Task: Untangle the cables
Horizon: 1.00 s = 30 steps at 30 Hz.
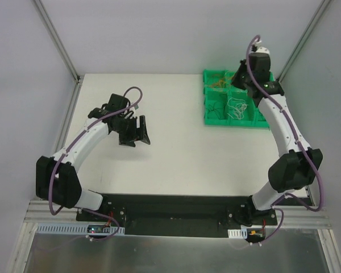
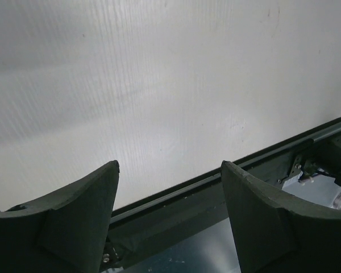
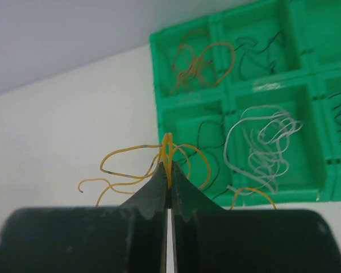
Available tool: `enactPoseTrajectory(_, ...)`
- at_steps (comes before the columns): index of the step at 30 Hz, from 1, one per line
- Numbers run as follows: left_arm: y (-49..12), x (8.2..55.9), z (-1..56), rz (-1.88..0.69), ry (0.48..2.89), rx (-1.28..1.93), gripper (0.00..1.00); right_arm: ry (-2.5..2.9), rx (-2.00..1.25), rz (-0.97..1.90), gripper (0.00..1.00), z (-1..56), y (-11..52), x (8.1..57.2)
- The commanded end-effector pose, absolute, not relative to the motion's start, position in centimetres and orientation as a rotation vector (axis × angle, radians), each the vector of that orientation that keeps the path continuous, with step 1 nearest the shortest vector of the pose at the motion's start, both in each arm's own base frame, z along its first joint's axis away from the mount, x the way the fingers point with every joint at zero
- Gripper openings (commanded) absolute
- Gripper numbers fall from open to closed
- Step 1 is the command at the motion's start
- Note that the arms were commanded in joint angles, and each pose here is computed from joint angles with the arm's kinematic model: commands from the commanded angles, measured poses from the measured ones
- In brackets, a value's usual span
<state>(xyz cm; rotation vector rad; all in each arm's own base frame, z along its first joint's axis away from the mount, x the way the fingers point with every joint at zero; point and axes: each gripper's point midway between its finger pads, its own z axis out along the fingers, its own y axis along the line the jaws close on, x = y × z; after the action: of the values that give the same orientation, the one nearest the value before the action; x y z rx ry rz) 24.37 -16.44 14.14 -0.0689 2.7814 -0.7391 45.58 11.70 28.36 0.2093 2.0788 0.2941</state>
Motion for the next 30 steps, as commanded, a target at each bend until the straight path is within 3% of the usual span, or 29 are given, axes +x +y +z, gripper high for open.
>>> enactPoseTrajectory(1, -17.4, 27.6, 15.7, -0.760, 2.714, 0.103, 0.72, 1.975, 0.484, 0.231, 0.00, 30.6, 5.1, 49.9)
enactPoseTrajectory(7, -17.9, 30.7, 16.0, -0.716, 2.712, 0.249, 0.72, 1.890, 0.710, 0.044, 0.00, 30.0, -5.0, 55.4)
enactPoseTrajectory(14, -18.2, 32.8, 15.0, -0.690, 2.731, 0.367, 0.72, 1.894, 0.749, -0.134, 0.00, 27.2, -11.8, 59.7)
enactPoseTrajectory(22, -17.9, 33.9, 14.4, -0.652, 2.749, 0.411, 0.72, 1.942, 0.601, -0.375, 0.00, 22.6, -15.0, 62.0)
enactPoseTrajectory(30, -16.7, 33.8, 13.5, -0.636, 2.789, 0.353, 0.71, 1.958, 0.484, -0.290, 0.05, 19.4, -12.8, 65.8)
